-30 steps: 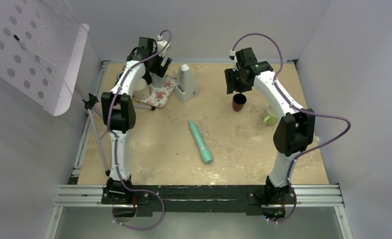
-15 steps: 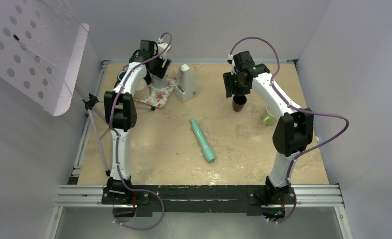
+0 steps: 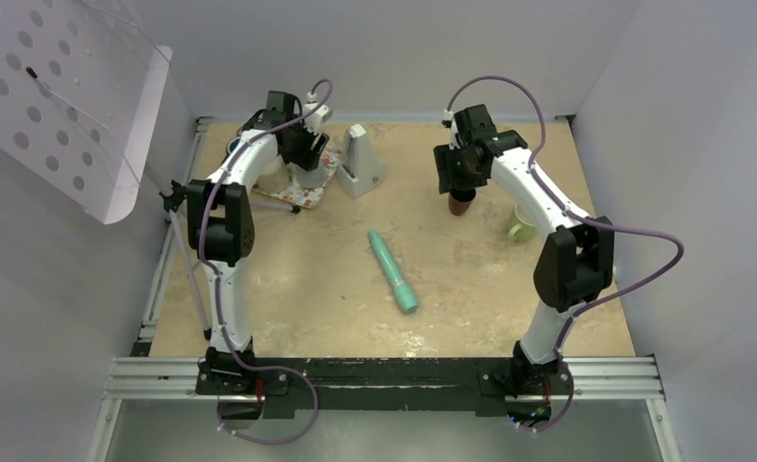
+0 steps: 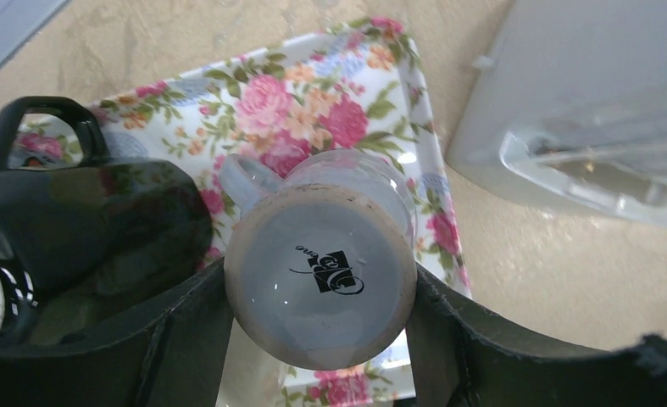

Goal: Turn the mug right side up

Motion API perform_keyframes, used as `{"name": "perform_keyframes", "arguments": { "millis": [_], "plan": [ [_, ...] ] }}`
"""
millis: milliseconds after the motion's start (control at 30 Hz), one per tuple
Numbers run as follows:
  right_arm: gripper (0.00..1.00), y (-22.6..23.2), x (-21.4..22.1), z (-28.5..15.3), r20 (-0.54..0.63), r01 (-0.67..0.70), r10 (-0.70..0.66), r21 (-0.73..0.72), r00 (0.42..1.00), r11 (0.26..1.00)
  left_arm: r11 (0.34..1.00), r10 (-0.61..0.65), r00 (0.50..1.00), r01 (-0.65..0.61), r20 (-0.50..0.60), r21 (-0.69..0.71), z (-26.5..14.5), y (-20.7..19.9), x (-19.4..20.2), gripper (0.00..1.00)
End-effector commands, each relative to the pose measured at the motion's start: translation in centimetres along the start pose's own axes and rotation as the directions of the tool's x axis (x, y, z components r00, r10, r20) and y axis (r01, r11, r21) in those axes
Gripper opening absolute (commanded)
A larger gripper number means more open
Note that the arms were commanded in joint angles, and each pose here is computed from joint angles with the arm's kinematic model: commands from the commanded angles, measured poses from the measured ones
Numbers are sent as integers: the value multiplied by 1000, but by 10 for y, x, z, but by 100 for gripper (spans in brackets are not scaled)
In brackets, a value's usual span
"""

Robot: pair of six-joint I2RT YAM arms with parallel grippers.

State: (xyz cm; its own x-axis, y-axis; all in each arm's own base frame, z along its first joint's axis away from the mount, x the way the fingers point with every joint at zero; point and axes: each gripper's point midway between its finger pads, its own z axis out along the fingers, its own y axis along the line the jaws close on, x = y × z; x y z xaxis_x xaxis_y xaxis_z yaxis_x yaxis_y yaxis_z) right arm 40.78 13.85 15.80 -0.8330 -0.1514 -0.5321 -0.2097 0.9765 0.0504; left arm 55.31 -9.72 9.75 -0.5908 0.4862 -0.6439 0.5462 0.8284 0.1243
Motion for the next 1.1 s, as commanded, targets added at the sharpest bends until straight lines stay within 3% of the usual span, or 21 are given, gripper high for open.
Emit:
{"name": "perform_keyframes", "arguments": {
  "millis": [0, 167, 333, 467, 633, 867, 1000, 1067],
  "plan": [
    [58, -1, -8, -14, 69, 9, -10, 8, 998, 1000, 996, 61, 997, -64, 54, 60, -34, -11, -12, 67],
    [58, -1, 0, -12, 64, 8, -8, 5, 998, 1000, 995, 74, 997, -75, 10, 59, -25, -10, 1, 76],
    [58, -1, 6, -9, 54, 4, -4, 3, 999, 1000, 998, 56, 998, -57, 36, 39, -16, -5, -7, 90],
    [58, -1, 5, -10, 60, 3, -3, 0, 998, 1000, 997, 27, 998, -30, 50, 66, -10, -8, -13, 91],
    [58, -1, 5, -11, 61, 4, -4, 0, 998, 1000, 997, 5, 1000, -6, 16, 79, -5, -9, -8, 70],
    [58, 0, 5, -14, 61, -1, 1, -4, 998, 1000, 993, 0, 1000, 1, -4, 120, -25, -20, -5, 11],
    [58, 11, -9, -28, 117, -11, 16, -39, 993, 999, 998, -60, 997, 60, -48, -1, -47, -3, -4, 0],
    [58, 35, -26, -39, 183, -15, 34, -104, 983, 994, 990, -130, 988, 126, -79, -57, -63, 3, -3, 0]
  ]
}}
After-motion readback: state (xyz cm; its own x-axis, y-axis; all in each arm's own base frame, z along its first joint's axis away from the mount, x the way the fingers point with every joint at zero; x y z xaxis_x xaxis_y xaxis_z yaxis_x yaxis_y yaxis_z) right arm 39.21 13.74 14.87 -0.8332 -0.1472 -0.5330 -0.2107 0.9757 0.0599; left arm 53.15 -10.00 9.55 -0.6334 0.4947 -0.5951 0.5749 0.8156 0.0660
